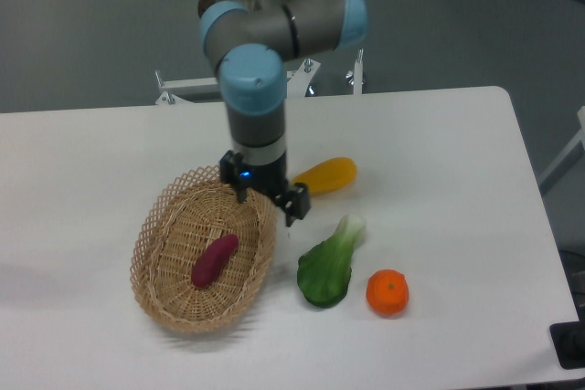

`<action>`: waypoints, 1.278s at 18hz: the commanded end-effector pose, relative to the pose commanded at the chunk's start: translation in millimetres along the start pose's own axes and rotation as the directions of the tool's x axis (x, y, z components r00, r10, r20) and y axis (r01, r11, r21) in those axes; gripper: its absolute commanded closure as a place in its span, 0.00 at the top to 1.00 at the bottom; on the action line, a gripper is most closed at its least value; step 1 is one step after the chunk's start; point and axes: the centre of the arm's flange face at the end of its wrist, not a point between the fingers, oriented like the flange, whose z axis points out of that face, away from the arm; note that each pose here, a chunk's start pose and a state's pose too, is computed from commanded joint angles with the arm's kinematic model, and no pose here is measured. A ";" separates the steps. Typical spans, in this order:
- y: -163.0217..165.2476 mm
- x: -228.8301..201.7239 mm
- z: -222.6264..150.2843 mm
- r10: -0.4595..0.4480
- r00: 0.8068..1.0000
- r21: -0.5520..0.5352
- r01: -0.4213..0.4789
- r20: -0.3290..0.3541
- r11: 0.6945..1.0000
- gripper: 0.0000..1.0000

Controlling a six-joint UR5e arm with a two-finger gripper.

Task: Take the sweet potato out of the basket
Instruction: 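Move the open gripper over the wicker basket above the purple sweet potato, then lower the gripper into the basket around the purple sweet potato, then close the gripper on the purple sweet potato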

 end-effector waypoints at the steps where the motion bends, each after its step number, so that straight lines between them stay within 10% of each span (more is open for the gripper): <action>1: -4.4 4.2 5.0 0.008 1.000 0.007 -0.008 0.003 1.000 1.00; 23: -32.8 28.4 69.6 0.043 0.999 -0.013 -0.044 -0.015 0.999 1.00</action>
